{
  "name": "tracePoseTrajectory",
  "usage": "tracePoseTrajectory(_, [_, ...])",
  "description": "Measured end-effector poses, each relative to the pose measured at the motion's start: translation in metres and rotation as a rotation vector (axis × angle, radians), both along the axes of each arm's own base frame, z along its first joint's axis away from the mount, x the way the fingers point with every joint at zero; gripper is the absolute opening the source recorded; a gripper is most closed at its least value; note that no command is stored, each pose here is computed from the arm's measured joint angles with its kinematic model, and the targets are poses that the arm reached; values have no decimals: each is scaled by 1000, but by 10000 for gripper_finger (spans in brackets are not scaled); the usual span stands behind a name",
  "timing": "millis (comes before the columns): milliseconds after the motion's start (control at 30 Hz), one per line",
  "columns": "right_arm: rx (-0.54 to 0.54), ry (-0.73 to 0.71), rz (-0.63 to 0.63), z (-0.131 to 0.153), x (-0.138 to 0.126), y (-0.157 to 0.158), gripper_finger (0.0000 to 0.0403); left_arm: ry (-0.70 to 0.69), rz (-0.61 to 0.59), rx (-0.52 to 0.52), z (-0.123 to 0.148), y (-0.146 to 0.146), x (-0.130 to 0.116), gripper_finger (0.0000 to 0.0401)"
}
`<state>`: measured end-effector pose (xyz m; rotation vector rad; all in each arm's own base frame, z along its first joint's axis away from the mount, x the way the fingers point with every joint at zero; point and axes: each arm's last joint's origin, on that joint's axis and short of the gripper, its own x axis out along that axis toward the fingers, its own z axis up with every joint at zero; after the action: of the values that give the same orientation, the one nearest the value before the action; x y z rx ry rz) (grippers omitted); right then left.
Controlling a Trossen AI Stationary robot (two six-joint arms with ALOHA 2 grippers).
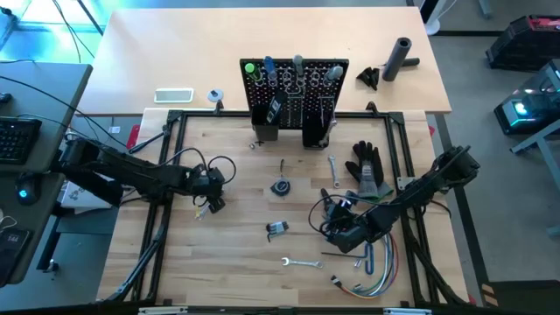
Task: Hang tools onto peg board
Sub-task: Hang the silver wrench on the peg board
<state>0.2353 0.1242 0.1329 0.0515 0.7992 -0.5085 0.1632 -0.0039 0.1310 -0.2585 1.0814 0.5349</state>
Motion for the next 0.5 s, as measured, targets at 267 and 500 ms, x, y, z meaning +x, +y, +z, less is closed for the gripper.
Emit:
tracePoseTrajectory(267, [8,-13,0,1,1,0,177,-12,-74,-27,-11,2,17,98])
tracePoseTrajectory(500, [11,-17,-2,1,2,1,177,-15,-164,-2,-19,1,26,12])
